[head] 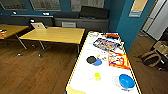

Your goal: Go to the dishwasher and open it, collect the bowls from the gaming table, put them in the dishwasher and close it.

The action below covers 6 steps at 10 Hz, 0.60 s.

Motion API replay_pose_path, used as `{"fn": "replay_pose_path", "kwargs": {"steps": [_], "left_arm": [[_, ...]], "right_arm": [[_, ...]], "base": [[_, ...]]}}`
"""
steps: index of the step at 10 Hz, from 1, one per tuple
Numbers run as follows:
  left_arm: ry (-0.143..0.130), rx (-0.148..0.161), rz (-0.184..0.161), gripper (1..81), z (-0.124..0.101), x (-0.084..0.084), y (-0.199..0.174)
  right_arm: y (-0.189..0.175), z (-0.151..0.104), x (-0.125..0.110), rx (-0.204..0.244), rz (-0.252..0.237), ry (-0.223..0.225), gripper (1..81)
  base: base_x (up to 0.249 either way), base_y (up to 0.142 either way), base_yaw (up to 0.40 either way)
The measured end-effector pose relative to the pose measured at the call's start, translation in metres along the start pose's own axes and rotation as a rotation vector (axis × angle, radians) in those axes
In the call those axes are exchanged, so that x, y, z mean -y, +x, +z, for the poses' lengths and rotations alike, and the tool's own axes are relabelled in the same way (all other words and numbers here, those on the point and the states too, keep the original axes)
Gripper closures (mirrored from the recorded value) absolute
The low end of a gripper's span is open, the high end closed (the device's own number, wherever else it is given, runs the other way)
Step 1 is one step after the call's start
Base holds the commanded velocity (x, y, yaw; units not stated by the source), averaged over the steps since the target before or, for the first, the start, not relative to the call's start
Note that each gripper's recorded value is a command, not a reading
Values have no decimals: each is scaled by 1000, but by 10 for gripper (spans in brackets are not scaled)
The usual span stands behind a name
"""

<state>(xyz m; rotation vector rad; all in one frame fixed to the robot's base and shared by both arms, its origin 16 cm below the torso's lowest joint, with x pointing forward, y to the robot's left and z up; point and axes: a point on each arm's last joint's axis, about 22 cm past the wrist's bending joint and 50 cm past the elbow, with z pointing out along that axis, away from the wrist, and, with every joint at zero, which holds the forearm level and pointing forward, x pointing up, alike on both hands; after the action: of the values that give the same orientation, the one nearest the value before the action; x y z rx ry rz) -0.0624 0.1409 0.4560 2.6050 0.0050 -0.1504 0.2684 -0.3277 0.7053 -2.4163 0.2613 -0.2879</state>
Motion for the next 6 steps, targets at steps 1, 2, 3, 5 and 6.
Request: {"fn": "replay_pose_path", "kwargs": {"steps": [1,2,3,5,6], "left_arm": [[1,2,-2,10,0,1,0],[2,0,-2,10,0,1,1],[2,2,-3,10,0,1,0],[2,1,-3,10,0,1,1],[2,1,-3,10,0,1,1]], "right_arm": [[27,2,9,-9,-11,5,10],[46,4,18,-4,-19,9,10],[63,5,24,9,-23,5,10],[103,-1,27,6,-11,-27,10],[119,-5,25,2,32,-47,10]], "base": [[0,0,0],[0,0,0],[0,0,0],[0,0,0],[0,0,0]]}}
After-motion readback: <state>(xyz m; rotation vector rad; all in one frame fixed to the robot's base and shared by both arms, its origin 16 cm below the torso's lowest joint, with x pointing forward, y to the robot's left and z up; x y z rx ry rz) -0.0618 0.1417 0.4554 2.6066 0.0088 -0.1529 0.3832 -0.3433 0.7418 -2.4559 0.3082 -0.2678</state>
